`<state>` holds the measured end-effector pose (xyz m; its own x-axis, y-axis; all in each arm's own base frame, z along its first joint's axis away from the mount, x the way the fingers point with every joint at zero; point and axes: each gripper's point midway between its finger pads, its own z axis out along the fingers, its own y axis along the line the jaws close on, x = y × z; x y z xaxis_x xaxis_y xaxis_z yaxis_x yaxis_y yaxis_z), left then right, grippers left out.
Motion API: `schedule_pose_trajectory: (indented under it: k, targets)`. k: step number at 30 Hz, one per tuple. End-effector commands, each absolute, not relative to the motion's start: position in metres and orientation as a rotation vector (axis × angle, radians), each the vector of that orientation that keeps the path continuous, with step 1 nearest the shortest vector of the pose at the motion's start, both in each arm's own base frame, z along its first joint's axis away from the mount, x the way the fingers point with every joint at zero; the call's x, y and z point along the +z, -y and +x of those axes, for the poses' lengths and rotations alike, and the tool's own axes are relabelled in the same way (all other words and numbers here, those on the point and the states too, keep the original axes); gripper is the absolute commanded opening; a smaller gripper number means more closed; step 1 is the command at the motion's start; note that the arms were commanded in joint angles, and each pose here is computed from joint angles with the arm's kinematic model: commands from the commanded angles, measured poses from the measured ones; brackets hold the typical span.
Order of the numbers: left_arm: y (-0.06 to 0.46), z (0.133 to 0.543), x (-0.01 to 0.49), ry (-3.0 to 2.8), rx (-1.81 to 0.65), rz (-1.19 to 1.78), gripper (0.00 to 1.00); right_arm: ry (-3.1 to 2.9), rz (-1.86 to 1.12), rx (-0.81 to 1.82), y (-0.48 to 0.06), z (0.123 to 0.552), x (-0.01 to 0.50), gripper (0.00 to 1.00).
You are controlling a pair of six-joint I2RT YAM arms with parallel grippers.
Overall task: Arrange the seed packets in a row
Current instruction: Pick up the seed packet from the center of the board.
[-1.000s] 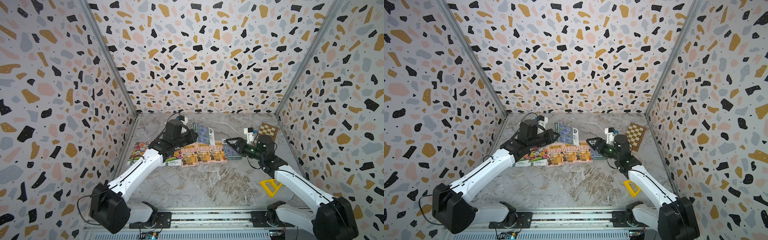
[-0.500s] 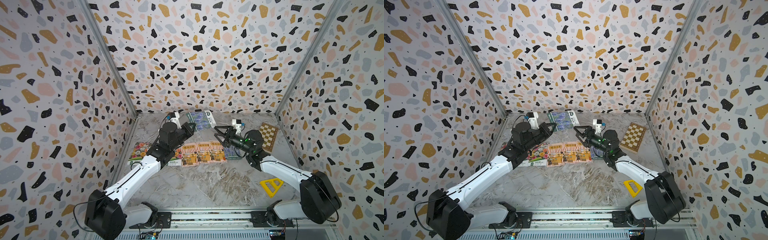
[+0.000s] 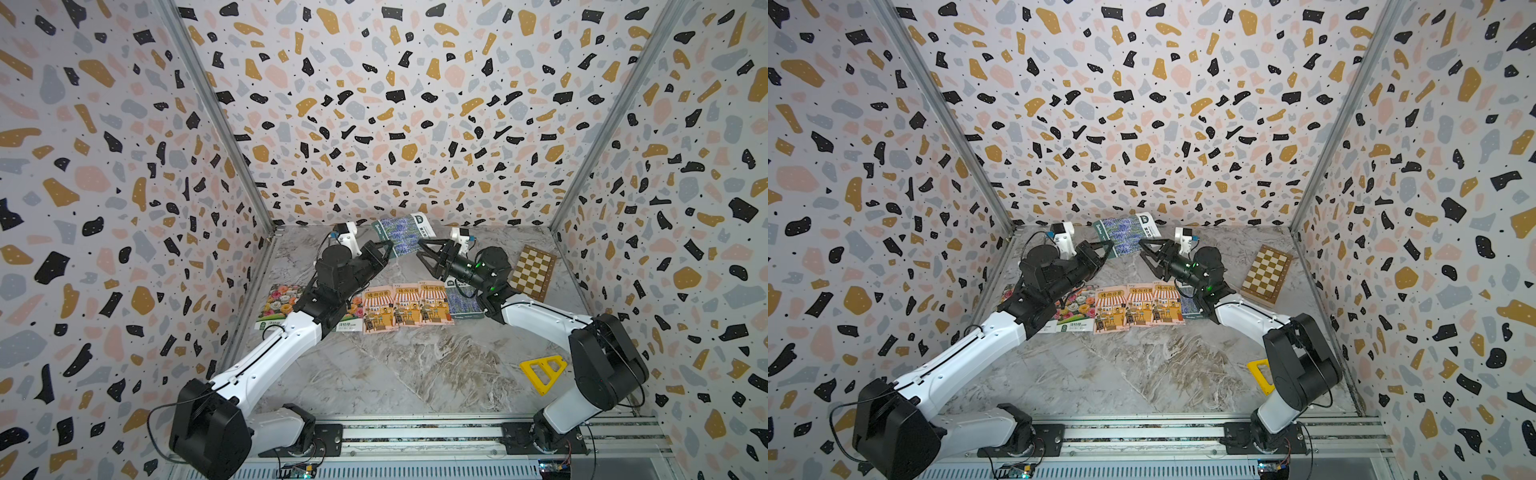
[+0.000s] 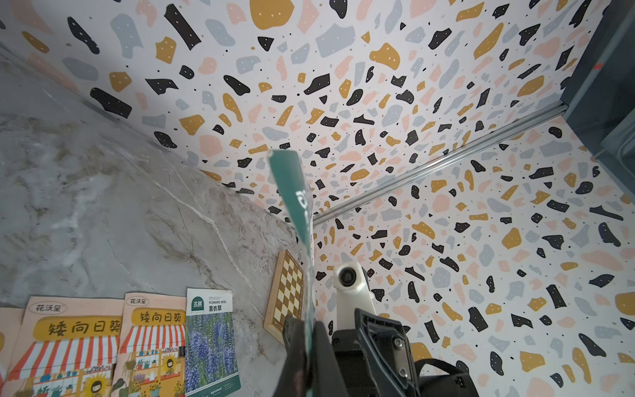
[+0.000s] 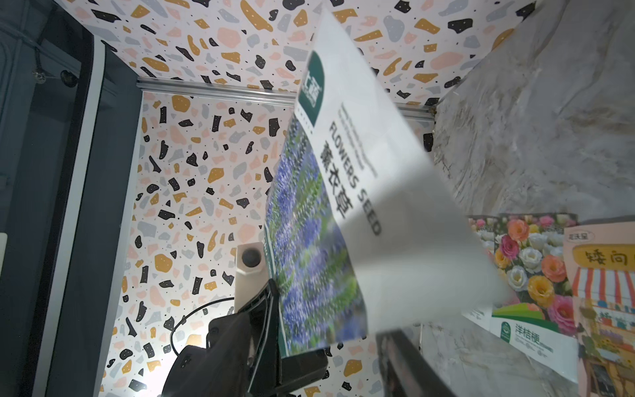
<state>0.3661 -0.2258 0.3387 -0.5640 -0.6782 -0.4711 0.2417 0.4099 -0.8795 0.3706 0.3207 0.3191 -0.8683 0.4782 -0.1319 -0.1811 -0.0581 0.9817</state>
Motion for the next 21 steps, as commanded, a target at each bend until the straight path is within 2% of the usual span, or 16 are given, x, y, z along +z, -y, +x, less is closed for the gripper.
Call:
schedule_pose_trajectory:
  k: [1,9,11,12,13,17,21]
  targets:
    - [0.228,0.364,0.350,-1.729,-1.352,-0.357,0.00,-1.688,0.226,1.994,-0.319,0.371,0.350,0.48]
    - [0.230,0.364,0.333,-1.814,-1.319,-0.371,0.00,-1.764,0.251,1.838,-0.308,0.389,0.332,0.11]
    - [0.227,0.363,0.318,-1.886,-1.276,-0.398,0.05,-1.795,0.224,1.767,-0.303,0.393,0.326,0.04]
    - [0.226,0.362,0.309,-1.932,-1.246,-0.404,0.11,-1.820,0.206,1.729,-0.301,0.395,0.321,0.00]
    - [0.225,0.360,0.300,-1.974,-1.217,-0.403,0.21,-1.843,0.178,1.689,-0.299,0.396,0.316,0.00]
    - [0.222,0.352,0.265,-2.133,-1.156,-0.369,0.47,-1.945,0.066,1.552,-0.290,0.398,0.293,0.00]
    - [0.222,0.341,0.232,-2.291,-1.152,-0.242,0.82,-2.054,-0.104,1.419,-0.281,0.390,0.264,0.00]
